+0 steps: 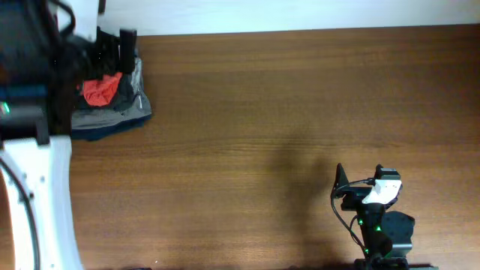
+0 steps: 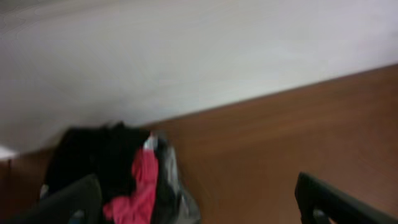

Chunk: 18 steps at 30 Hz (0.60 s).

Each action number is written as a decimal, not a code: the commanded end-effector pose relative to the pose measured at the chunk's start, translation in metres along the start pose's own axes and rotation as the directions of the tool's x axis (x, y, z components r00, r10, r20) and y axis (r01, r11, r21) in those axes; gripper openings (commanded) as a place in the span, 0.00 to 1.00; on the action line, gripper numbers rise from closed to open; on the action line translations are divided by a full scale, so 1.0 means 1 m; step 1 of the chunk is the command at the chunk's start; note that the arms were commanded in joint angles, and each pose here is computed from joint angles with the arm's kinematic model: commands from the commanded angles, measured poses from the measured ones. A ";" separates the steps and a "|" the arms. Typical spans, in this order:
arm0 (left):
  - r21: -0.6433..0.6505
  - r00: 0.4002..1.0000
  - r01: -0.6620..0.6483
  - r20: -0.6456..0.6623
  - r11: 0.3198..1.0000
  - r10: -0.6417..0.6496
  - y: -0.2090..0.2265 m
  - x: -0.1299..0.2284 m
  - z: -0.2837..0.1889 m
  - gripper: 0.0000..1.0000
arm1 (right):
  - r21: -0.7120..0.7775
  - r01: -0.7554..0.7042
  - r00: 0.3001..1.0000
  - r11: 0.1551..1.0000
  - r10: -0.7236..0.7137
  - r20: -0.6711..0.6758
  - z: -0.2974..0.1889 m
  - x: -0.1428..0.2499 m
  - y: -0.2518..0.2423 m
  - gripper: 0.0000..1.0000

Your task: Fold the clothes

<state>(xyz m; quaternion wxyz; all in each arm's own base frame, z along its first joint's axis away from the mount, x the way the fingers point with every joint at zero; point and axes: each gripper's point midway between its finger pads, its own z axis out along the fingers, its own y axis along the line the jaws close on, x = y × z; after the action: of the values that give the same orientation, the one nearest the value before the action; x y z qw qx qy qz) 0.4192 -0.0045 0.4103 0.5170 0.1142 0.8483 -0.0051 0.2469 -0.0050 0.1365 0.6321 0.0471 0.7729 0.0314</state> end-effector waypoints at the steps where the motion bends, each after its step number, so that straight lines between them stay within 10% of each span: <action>1: -0.018 0.997 0.005 -0.071 1.000 -0.006 -0.003 0.062 0.002 0.99 | 0.002 -0.010 1.000 1.000 0.010 -0.007 0.001 0.004 -0.001 0.98; 18: 0.045 0.972 -0.060 0.230 0.997 0.048 -0.073 0.254 -0.002 0.99 | 0.002 -0.010 1.000 1.000 0.010 -0.007 0.001 0.004 -0.001 0.99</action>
<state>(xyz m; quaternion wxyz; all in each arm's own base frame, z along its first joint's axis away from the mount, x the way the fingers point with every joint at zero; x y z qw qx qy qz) 0.3081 -0.0195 0.1981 0.6046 0.1346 0.7850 -0.0116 0.2471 -0.0050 0.1354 0.6304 0.0475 0.7742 0.0316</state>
